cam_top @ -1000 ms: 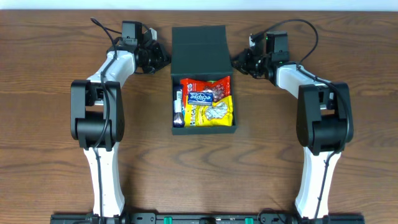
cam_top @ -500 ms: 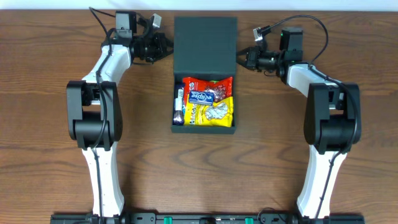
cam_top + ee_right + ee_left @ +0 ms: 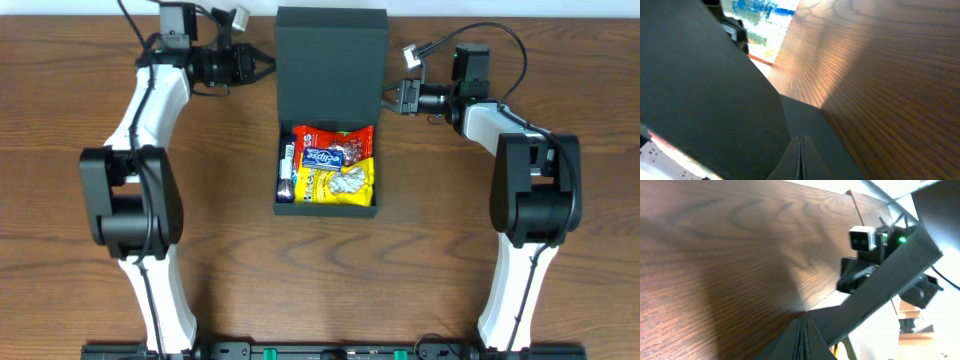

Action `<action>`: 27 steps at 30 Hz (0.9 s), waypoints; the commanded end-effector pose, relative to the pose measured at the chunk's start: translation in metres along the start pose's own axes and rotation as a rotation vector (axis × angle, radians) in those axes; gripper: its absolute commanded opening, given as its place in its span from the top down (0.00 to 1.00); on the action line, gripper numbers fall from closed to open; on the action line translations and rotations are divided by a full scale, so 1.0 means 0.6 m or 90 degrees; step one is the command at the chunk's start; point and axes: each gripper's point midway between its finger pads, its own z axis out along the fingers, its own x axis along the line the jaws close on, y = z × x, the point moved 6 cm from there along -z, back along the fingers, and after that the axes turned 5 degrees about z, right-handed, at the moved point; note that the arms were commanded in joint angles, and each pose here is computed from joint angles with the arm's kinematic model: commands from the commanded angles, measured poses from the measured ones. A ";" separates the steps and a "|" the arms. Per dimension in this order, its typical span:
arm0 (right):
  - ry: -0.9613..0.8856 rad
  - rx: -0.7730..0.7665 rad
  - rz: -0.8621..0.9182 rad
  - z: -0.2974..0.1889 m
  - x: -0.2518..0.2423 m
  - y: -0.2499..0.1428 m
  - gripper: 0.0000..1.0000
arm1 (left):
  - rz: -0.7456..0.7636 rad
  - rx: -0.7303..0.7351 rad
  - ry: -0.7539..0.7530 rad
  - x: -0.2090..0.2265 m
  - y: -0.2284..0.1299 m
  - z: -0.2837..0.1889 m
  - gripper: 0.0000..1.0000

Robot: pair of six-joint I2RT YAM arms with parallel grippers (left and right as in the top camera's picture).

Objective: Pack container
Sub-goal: 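Swing the lid forward and down over the box with both grippers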

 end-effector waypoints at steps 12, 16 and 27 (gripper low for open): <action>0.026 0.017 -0.013 0.002 0.005 -0.006 0.98 | 0.152 0.063 -0.031 -0.080 -0.026 -0.043 0.94; 0.016 0.012 -0.012 0.002 0.002 -0.004 0.98 | 0.140 0.087 0.005 -0.072 -0.037 -0.046 0.94; -0.031 -0.005 0.024 0.002 -0.014 -0.005 0.98 | 0.138 0.112 0.029 -0.068 -0.051 -0.065 0.94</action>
